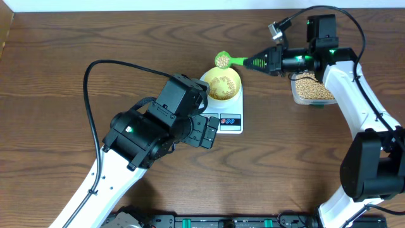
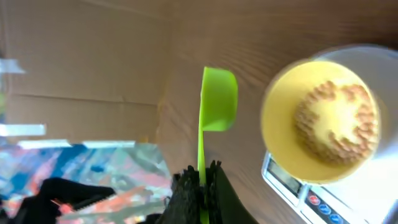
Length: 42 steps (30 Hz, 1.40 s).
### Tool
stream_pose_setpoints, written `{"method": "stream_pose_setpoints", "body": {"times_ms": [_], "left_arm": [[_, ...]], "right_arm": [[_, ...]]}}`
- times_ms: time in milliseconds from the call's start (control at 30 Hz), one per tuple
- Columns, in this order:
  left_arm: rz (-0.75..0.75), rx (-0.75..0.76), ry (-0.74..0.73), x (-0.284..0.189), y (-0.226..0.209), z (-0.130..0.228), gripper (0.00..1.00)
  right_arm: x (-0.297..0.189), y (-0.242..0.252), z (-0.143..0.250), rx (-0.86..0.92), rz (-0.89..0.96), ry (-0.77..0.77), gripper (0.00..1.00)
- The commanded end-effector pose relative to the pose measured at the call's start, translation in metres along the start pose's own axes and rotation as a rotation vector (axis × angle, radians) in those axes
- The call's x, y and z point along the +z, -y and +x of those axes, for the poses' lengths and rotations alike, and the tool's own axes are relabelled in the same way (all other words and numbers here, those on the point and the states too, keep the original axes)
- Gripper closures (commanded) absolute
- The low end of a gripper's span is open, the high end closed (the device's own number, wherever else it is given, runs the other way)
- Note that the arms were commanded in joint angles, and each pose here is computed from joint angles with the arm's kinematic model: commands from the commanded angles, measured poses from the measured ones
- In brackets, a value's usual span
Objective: Scoop item into bowl and weigh 50g on scale
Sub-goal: 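Lift the filled scoop and carry it over the yellow bowl, then tip the scoop with the right gripper to pour soybeans into bowl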
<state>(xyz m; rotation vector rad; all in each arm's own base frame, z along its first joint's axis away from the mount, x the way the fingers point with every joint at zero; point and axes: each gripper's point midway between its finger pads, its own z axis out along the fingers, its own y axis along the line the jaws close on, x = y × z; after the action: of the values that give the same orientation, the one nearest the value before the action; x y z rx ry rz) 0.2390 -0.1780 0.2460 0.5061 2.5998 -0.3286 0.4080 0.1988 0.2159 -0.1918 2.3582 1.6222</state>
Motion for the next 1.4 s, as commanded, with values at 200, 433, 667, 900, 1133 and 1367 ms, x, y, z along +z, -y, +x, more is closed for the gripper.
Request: {"method": "stream_pose_setpoints", "body": {"times_ms": [200, 433, 667, 900, 1133, 1367], "left_arm": [[0.003, 0.004, 0.029, -0.008, 0.000, -0.005, 0.00], [0.003, 0.004, 0.029, -0.008, 0.000, -0.005, 0.00], [0.003, 0.004, 0.029, -0.008, 0.000, -0.005, 0.00], [0.003, 0.004, 0.029, -0.008, 0.000, -0.005, 0.00], [0.003, 0.004, 0.029, -0.008, 0.000, -0.005, 0.00], [0.003, 0.004, 0.029, -0.008, 0.000, -0.005, 0.00]], "right_arm": [[0.020, 0.028, 0.022, 0.002, 0.194, -0.055, 0.98], [0.024, 0.034, 0.028, -0.050, 0.335, -0.089, 0.99], [0.015, 0.027, 0.023, -0.155, 0.536, -0.118, 0.98], [0.016, 0.027, 0.019, -0.197, 0.605, -0.108, 0.98], [0.026, 0.023, 0.024, -0.288, 0.622, -0.142, 0.99], [0.036, 0.023, 0.029, -0.392, 0.683, -0.180, 0.98]]}}
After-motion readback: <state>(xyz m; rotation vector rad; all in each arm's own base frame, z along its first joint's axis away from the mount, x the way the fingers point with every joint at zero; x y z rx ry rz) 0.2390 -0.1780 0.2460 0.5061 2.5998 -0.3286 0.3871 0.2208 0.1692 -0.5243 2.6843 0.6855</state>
